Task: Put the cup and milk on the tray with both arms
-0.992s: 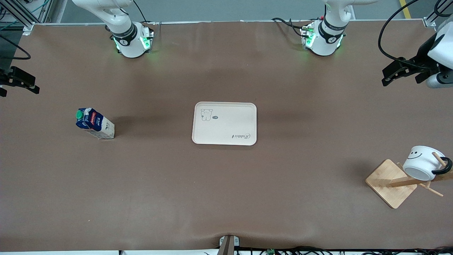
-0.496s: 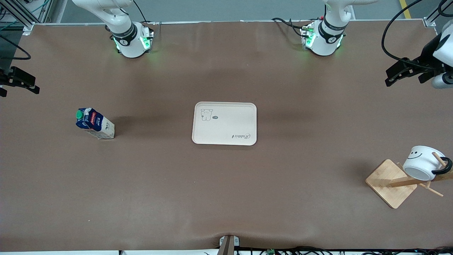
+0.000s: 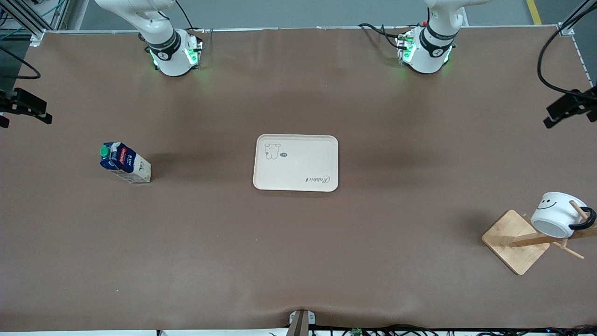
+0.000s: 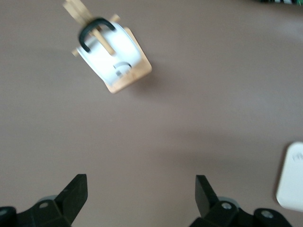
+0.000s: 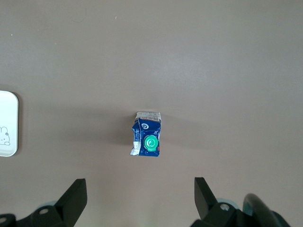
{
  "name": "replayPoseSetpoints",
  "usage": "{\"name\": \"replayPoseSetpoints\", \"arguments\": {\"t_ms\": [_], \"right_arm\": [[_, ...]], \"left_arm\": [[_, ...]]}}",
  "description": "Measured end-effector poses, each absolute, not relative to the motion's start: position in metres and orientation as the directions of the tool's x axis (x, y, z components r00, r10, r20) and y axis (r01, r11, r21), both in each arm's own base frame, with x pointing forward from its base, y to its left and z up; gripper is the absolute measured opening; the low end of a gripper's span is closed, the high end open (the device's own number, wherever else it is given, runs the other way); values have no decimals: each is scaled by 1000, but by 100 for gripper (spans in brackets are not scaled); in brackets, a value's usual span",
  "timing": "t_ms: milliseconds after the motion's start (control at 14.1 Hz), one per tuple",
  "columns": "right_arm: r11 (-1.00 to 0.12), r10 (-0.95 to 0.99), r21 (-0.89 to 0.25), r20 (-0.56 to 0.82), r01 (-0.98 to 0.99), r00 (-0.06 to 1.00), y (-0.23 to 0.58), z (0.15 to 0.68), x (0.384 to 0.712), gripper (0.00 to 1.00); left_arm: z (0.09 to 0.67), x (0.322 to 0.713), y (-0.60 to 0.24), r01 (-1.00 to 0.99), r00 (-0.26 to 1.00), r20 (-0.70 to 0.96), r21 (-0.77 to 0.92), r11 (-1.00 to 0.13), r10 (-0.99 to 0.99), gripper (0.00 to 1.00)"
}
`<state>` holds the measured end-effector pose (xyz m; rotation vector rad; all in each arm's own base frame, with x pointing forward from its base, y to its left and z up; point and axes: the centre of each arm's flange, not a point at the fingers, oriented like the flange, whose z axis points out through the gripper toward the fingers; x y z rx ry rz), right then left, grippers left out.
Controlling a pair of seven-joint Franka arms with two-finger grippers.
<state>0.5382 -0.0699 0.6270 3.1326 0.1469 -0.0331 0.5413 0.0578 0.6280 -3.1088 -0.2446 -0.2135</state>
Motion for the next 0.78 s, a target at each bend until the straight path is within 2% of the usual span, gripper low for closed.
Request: {"name": "replayPoseSetpoints", "arguments": {"t_ms": [354, 780], "right_arm": [[-996, 92, 4, -23, 92, 995, -71, 626, 539, 100], [-996, 92, 4, -24, 92, 995, -71, 626, 539, 100]], "left_arm": [[572, 537, 123, 133, 960, 240, 73, -988, 147, 100], [521, 536, 155, 32, 930, 358, 138, -990, 80, 100]]}}
